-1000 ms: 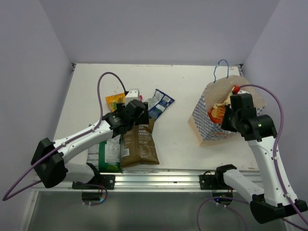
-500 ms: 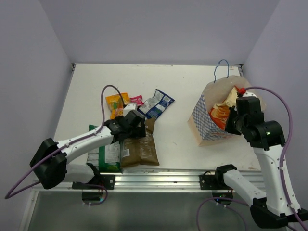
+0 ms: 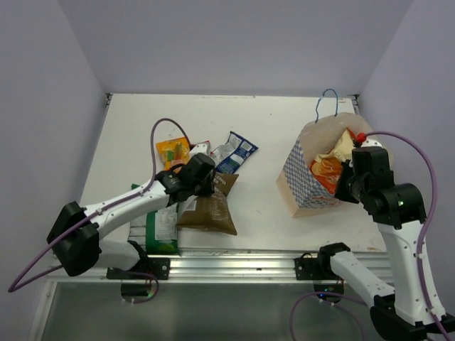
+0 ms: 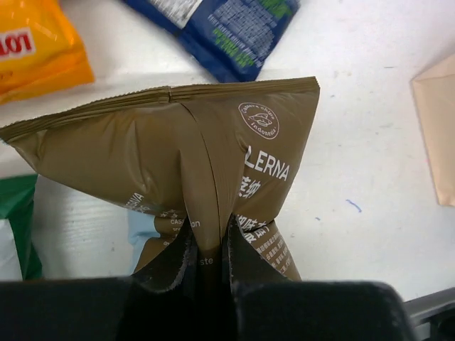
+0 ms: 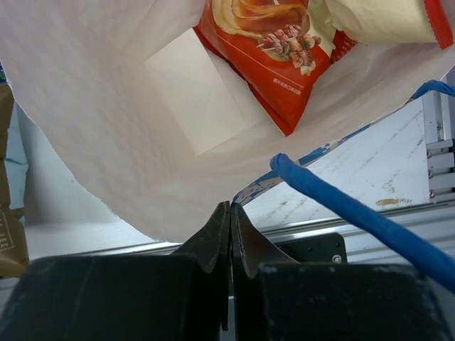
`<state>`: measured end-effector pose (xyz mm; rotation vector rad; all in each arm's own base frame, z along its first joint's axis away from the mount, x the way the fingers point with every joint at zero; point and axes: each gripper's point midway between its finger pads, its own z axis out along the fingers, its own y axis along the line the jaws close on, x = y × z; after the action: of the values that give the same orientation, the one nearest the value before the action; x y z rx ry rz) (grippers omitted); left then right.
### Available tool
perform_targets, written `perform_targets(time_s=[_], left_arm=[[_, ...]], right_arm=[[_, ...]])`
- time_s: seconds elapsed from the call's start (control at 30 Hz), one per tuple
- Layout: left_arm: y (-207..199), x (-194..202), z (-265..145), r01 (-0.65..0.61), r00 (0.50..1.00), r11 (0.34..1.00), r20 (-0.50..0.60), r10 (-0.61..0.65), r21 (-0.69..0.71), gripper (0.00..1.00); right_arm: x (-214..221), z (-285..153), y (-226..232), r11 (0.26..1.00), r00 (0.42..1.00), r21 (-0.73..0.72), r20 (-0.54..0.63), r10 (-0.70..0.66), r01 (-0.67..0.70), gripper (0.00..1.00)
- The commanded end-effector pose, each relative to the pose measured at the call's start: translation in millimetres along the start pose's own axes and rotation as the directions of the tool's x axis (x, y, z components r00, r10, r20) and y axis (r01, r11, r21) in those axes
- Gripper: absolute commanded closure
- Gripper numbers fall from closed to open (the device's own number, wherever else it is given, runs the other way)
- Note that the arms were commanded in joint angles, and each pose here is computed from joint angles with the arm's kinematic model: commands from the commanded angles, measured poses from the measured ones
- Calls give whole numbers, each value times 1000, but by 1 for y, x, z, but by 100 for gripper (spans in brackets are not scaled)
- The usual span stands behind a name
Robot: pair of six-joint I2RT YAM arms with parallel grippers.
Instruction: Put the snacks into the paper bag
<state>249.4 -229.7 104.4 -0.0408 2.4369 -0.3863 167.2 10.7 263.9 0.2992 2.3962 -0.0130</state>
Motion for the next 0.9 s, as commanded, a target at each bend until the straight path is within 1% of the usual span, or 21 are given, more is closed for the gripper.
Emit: perform_targets(time_s=[0.0,0.03,0.07,0.1,0.13,0.17,0.2,0.23,0.27,0.3,0.33,0.37,0.4,0.43,0.47,0.53,0.57,0.63,0.7,0.73,0.87], left_arm=[[-58,-66,-32,-46,993,989,119,29,138,100],[-76,-85,-41,-56,987,982,159,28,180,100],[-113,-127,-64,-67,968,961,251,-3,270,100],[-131,-147,-76,-84,955,946,296,-14,313,100],[-155,-167,-91,-116,939,918,344,-24,379,100],[-187,-197,-111,-138,918,880,392,-58,454,100],[-206,-211,-122,-163,908,848,414,-72,505,100],[-232,-224,-140,-205,897,781,432,-90,590,100],[-258,-246,-153,-233,877,737,465,-123,634,100],[-279,-246,-167,-281,877,660,465,-117,697,100],[-304,-249,-163,-312,868,605,478,-131,733,100],[-321,-262,-188,-352,847,533,504,-167,769,100],[-337,-261,-198,-374,851,454,494,-180,809,100],[-349,-269,-214,-414,826,380,517,-226,827,100],[-365,-262,-207,-426,830,328,509,-230,843,100],[-389,-251,-200,-446,825,247,502,-260,860,100],[-396,-245,-197,-461,821,220,507,-261,860,100],[-413,-227,-184,-457,835,147,480,-271,877,100],[-422,-215,-176,-439,850,106,450,-272,892,100],[-431,-202,-172,-444,853,69,445,-272,893,100],[-450,-175,-159,-450,862,59,451,-230,891,100]], right_arm=[[3,-6,-1,1000,1000,-10,-2,-12,12,100],[3,-6,-1,1000,1000,-10,-3,-12,12,100],[3,-7,-1,1000,1000,-11,1,-11,11,100],[3,-7,-2,1000,1000,-10,1,-10,10,100],[4,-8,-2,1000,1000,-11,0,-9,9,100],[4,-8,-2,1000,1000,-11,1,-10,10,100],[4,-9,-3,1000,1000,-8,4,-8,8,100],[5,-9,-3,1000,1000,-7,1,-10,10,100],[7,-9,-4,1000,1000,-5,-3,-13,13,100],[7,-9,-5,1000,1000,-5,3,-9,9,100],[10,-8,-5,1000,1000,-3,-4,-11,11,100],[11,-8,-5,1000,1000,-6,-3,-10,10,100],[12,-9,-6,1000,1000,-7,-2,-8,8,100],[15,-8,-6,1000,1000,-6,-10,-8,8,100],[17,-8,-7,1000,1000,-5,-14,-9,9,100],[17,-8,-8,1000,1000,-3,-10,-6,6,100],[18,-9,-8,1000,1000,-4,-9,-6,6,100],[17,-11,-9,1000,1000,-1,-6,-8,8,100],[18,-11,-9,1000,1000,1,-9,-11,11,100],[19,-11,-11,1000,1000,5,-14,-15,15,100],[20,-10,-11,1000,1000,7,-21,-21,21,100]])
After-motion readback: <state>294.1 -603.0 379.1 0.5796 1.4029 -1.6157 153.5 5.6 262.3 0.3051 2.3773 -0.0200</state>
